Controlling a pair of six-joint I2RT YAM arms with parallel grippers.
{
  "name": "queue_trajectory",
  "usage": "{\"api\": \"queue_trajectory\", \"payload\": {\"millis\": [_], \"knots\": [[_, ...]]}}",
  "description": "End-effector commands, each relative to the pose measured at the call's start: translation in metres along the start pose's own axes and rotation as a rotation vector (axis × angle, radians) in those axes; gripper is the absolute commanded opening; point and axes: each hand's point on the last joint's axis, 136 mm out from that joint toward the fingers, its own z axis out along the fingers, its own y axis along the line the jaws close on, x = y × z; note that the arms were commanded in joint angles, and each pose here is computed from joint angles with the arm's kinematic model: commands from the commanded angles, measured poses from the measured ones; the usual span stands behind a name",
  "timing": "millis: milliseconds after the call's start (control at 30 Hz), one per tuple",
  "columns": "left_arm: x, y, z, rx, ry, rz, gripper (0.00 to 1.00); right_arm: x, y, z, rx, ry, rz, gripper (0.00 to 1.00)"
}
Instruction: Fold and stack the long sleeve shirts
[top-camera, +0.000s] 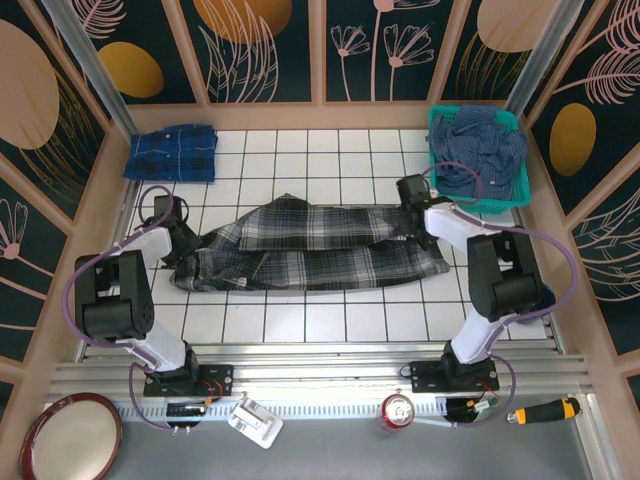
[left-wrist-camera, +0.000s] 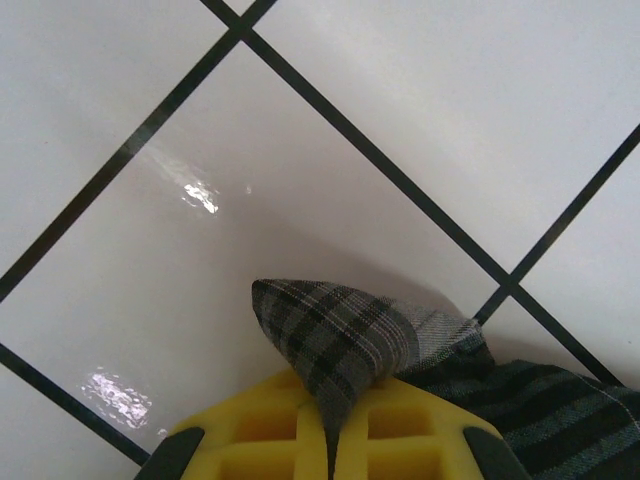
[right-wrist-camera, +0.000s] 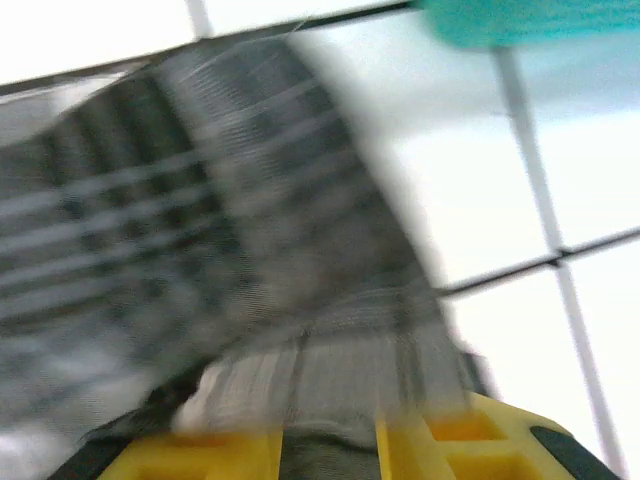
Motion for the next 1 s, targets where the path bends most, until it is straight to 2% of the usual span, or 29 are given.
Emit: {"api": "queue_trajectory", "payload": {"millis": [0,100,167,300,433,533,633,767,867,967], "knots": [[-0.006,0.006,-0.001,-0.027,-0.012,0.004,0.03,0.012,-0.046,-0.017,0.125,-0.009,0.093,0.44],[-0.005,0.005,0.000,-0.023,-0.008,0.006,0.03,0.018,-0.057,-0.030,0.072,-0.019,0.169,0.51],[-0.004,0.005,-0.001,-0.020,-0.006,0.007,0.03,0.015,-0.050,-0.049,-0.007,-0.058,0.213,0.53],[-0.004,0.003,-0.001,-0.008,-0.007,0.004,0.04,0.010,-0.002,-0.072,-0.342,-0.125,0.296,0.69],[-0.003,0.001,0.000,0.001,0.002,0.006,0.04,0.018,-0.001,-0.041,-0.359,-0.050,0.356,0.74],[-0.003,0.002,0.000,-0.004,-0.001,0.009,0.03,0.009,-0.003,-0.021,-0.351,-0.052,0.383,0.74],[-0.004,0.002,-0.001,-0.002,-0.004,0.006,0.04,-0.003,0.003,-0.009,-0.378,-0.072,0.404,0.67],[-0.004,0.002,0.000,-0.006,-0.002,0.006,0.04,-0.009,-0.006,0.005,-0.350,-0.079,0.444,0.28],[-0.006,0.003,-0.001,-0.012,-0.010,0.007,0.04,-0.011,-0.026,0.004,-0.275,-0.115,0.465,0.02],[-0.007,0.003,-0.002,-0.015,-0.010,0.007,0.04,-0.010,-0.045,0.000,-0.239,-0.142,0.484,0.00]]}}
